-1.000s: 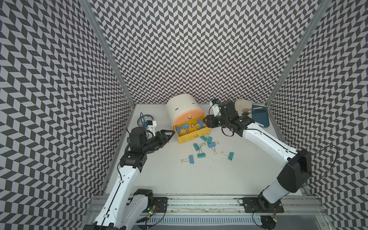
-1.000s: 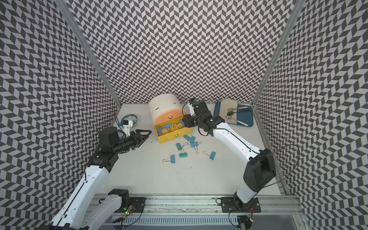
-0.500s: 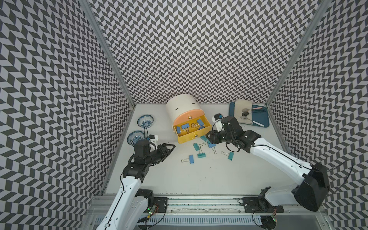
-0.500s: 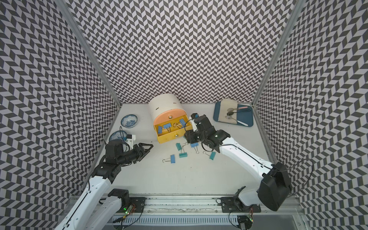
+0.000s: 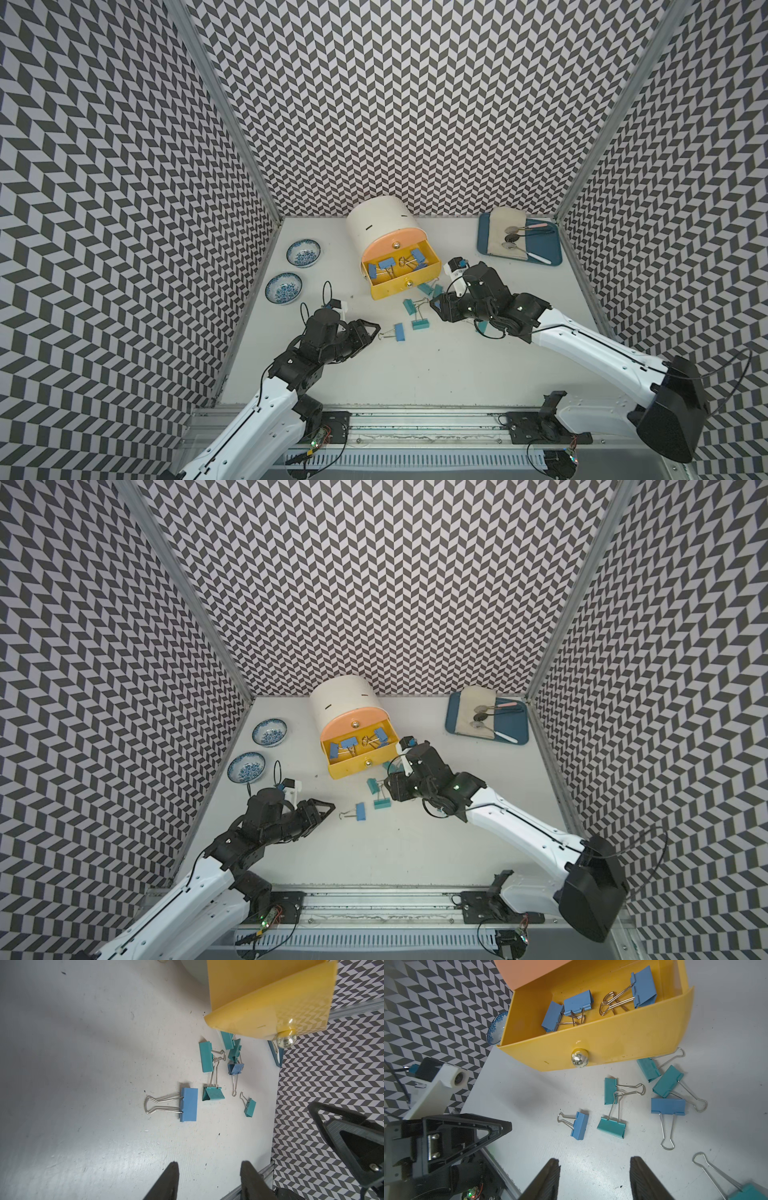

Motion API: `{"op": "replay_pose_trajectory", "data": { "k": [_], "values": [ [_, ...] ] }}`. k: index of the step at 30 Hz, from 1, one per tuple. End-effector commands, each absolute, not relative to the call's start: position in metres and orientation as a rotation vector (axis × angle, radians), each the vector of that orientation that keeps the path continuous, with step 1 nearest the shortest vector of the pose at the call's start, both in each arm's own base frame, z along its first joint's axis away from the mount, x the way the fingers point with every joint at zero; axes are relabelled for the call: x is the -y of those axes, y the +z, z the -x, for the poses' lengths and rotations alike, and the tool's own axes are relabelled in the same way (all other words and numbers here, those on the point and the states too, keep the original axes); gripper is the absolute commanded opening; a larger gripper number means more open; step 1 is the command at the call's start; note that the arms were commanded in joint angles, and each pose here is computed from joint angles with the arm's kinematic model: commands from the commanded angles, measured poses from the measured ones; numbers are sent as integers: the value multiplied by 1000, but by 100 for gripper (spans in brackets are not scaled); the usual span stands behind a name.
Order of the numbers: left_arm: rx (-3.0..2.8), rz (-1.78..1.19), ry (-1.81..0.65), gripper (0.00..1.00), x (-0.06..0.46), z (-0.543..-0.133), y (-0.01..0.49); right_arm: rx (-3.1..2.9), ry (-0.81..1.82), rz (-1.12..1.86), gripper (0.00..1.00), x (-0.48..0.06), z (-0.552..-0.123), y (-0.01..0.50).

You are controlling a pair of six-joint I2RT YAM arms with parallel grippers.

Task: Put the binder clips in the drawer according to color
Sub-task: Move the binder clip to the center of the board.

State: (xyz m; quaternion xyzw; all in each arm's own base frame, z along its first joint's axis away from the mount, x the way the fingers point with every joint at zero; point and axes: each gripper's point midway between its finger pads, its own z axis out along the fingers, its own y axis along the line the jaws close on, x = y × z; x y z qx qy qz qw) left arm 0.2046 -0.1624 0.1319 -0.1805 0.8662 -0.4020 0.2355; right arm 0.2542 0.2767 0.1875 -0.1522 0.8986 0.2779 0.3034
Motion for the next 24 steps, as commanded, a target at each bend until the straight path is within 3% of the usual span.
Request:
{"op": "replay_pose_trajectory", "data": {
  "k": [1,13,24],
  "values": [
    [-2342,559,-1046,52,158,-212,128,-2335,816,403,58,-295,-243,195],
    [-2312,492,-1089,54,168,-218,169,-2399,847,412,60,-337,-207,163],
    [-2293,400,-1216,56,175,-203,199,-2476,754,299,61,-348,-212,123]
  ]
}}
